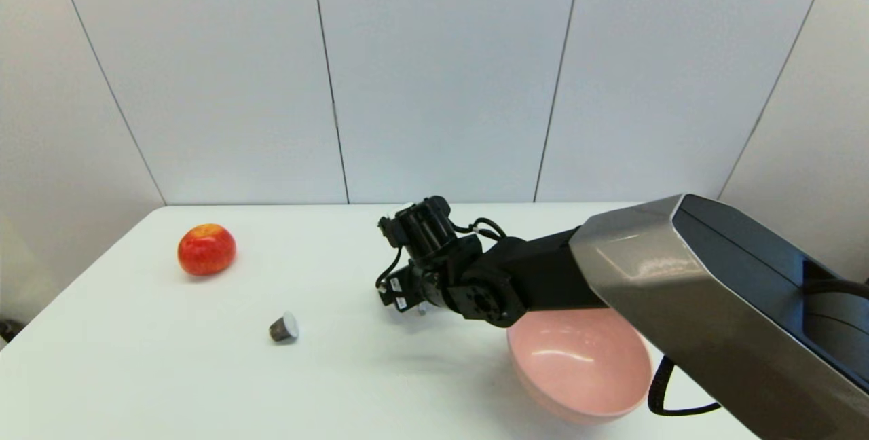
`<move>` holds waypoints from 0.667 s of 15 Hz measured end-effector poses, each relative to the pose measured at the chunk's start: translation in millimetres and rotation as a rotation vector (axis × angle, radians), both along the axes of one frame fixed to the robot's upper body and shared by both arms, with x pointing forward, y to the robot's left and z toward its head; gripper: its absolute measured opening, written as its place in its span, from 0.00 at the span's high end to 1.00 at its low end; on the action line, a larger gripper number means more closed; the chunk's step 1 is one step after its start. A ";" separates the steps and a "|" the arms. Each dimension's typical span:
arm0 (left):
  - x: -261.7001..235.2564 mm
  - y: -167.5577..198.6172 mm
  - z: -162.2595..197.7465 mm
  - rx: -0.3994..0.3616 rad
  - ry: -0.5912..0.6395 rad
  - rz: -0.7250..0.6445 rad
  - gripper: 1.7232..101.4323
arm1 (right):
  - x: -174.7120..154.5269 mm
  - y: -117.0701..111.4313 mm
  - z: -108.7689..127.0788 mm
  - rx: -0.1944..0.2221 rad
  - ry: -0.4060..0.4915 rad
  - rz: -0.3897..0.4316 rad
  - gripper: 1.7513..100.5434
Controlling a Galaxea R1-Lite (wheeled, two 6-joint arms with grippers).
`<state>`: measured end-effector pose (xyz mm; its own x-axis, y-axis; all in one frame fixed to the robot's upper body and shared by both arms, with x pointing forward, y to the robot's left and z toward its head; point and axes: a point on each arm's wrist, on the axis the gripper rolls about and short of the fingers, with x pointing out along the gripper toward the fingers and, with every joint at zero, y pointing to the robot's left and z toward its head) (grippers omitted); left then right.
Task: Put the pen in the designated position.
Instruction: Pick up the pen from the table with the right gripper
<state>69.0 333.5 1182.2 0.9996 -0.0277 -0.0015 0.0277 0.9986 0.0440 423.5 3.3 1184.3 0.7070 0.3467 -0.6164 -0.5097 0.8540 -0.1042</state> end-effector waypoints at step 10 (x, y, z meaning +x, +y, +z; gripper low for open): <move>0.0 0.0 0.0 0.000 0.000 0.000 0.04 | 9.1 -4.3 -9.2 0.009 0.064 -0.083 0.03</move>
<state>69.0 333.5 1182.2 0.9996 -0.0281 -0.0015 0.0281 0.9986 0.0440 432.5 -1.0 1175.2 0.6932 0.2941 -0.6580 -0.4421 0.8945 -0.0661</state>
